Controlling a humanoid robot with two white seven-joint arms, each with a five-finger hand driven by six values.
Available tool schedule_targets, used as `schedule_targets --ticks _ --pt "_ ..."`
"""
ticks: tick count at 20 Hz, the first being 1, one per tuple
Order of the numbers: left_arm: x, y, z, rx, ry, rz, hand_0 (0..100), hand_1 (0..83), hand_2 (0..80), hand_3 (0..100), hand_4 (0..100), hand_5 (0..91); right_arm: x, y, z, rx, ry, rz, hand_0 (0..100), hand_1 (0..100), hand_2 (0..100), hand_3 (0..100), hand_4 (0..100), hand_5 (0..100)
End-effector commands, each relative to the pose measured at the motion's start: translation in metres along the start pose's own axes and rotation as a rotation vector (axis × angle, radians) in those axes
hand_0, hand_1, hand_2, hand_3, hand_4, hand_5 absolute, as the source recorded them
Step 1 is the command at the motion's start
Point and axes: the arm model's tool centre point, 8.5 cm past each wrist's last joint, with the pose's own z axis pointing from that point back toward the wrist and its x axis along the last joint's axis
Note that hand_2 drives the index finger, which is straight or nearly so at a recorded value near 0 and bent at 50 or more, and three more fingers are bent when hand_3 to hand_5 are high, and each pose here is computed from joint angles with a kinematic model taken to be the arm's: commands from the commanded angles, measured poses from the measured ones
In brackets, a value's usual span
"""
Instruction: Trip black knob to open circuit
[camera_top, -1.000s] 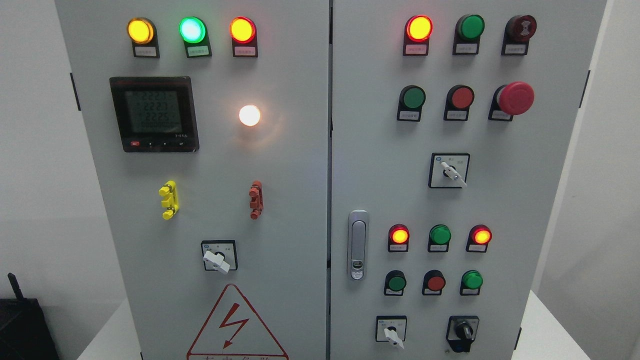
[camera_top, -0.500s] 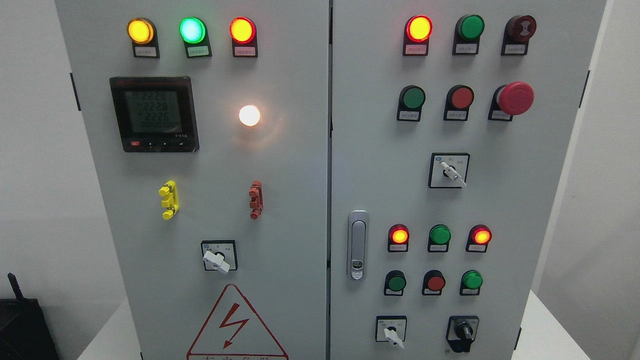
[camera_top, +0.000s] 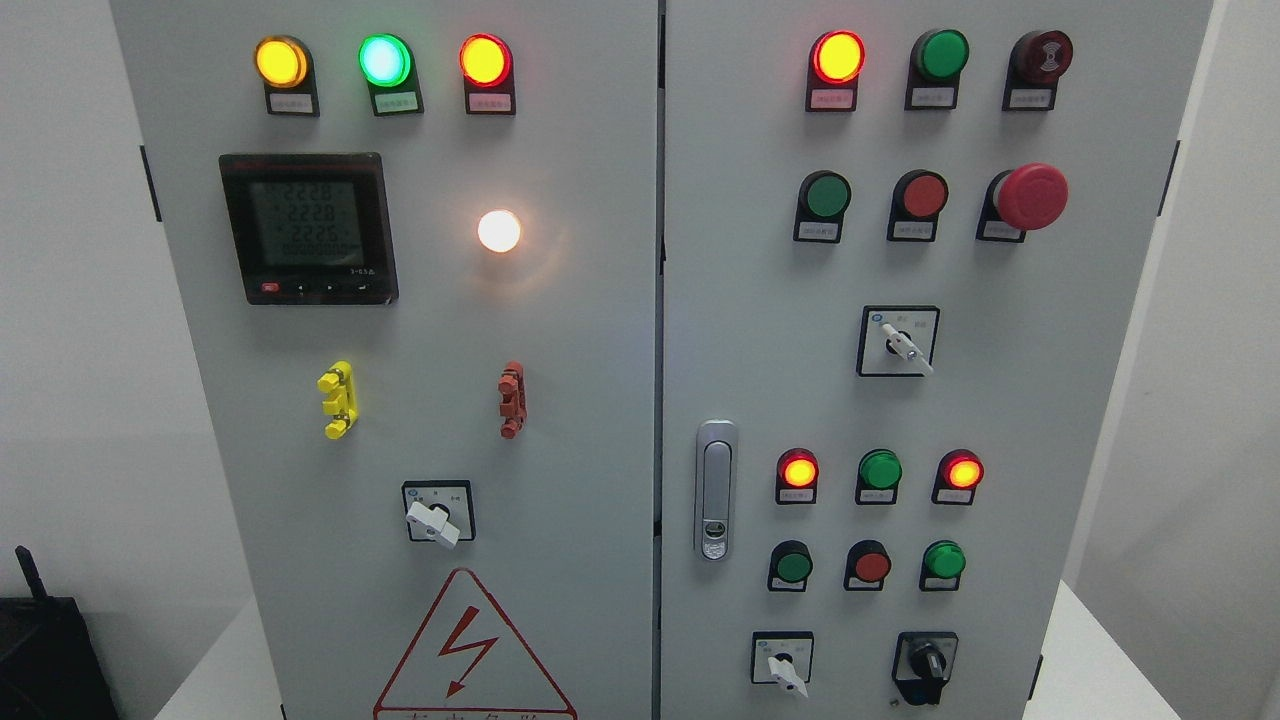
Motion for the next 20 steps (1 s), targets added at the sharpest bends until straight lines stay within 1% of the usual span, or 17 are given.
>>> schedule_targets --ticks 1,6,12,15,17,19,20 --pt "0.009 0.001 -0.001 0.002 -0.026 -0.002 12 38.9 0.0 0 0 0.0 0.071 0.006 -0.006 -0.014 -0.215 -0.023 0 22 0 26 19 1" --pt "0.009 0.001 -0.001 0.002 -0.026 -0.003 12 38.9 0.0 0 0 0.0 0.091 0.006 -0.006 -0.017 -0.270 -0.020 0 22 0 27 20 1" --pt "0.009 0.001 -0.001 0.002 -0.026 -0.003 12 38.9 0.0 0 0 0.0 0.097 0.007 -0.006 -0.013 -0.287 -0.020 0 21 0 29 22 3" --pt "0.009 0.001 -0.001 0.002 -0.026 -0.003 12 38.9 0.0 0 0 0.0 0.103 0.007 -0.009 -0.012 -0.304 -0.020 0 21 0 31 24 5" --pt "0.009 0.001 -0.001 0.002 -0.026 -0.003 12 38.9 0.0 0 0 0.0 0.111 0.007 -0.009 -0.010 -0.325 -0.018 0 21 0 34 27 6" --pt "0.009 0.001 -0.001 0.002 -0.026 -0.003 12 38.9 0.0 0 0 0.0 0.116 0.007 -0.010 -0.007 -0.344 -0.015 0 21 0 43 36 12" --pt "0.009 0.001 -0.001 0.002 -0.026 -0.003 12 38.9 0.0 0 0 0.0 0.118 0.007 -0.010 -0.007 -0.350 -0.015 0 21 0 46 38 14"
